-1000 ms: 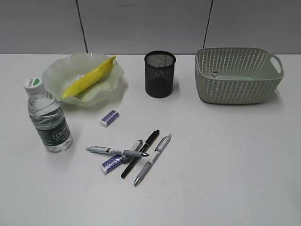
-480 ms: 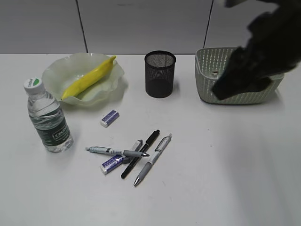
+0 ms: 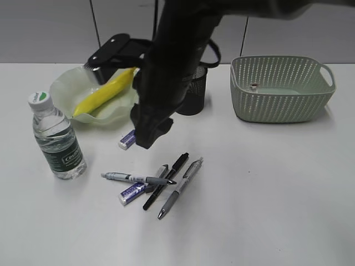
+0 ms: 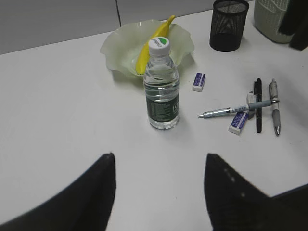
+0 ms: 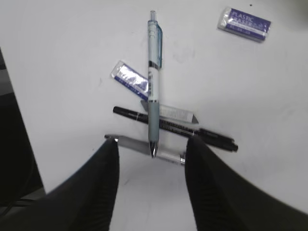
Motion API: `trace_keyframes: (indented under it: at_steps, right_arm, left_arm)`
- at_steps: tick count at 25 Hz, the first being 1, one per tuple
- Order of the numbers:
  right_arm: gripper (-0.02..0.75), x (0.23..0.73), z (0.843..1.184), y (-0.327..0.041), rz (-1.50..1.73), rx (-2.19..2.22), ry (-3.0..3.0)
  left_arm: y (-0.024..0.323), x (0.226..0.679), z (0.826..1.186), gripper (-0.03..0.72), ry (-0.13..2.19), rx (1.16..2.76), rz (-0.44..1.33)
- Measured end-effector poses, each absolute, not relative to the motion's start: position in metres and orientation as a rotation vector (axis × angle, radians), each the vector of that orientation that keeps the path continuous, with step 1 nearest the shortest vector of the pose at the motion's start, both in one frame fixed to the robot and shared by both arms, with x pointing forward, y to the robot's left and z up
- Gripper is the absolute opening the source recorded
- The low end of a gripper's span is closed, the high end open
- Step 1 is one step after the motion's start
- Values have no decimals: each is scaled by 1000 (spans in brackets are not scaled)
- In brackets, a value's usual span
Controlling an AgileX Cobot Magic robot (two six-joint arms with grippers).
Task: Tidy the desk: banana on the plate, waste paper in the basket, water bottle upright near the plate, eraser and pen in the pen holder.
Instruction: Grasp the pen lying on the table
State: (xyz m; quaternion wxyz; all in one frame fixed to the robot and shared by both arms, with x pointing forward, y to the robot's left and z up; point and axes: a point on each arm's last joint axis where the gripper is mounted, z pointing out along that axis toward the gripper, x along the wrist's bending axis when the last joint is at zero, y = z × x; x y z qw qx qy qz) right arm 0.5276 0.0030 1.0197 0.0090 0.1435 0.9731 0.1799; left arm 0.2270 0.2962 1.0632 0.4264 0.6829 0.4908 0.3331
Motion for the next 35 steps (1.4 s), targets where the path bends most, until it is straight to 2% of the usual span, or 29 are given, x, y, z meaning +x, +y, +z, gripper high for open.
trace_keyframes:
  at_steps: [9, 14, 22, 29, 35]
  right_arm:
    - [365, 541, 943, 69, 418, 308, 3141]
    - [365, 540, 912, 75, 342, 306, 3188]
    - [365, 546, 888, 78, 311, 375, 3161]
    - [321, 549, 887, 77, 289, 360, 3130]
    - [317, 549, 885, 77, 290, 382, 3128]
  left_arm:
    - [296, 227, 1063, 435, 1227, 1707, 832]
    - [296, 227, 1063, 435, 1227, 1707, 832]
    - [296, 227, 1063, 435, 1227, 1707, 832]
    - [296, 227, 1063, 435, 1227, 1707, 832]
    - [296, 227, 1063, 435, 1227, 1707, 832]
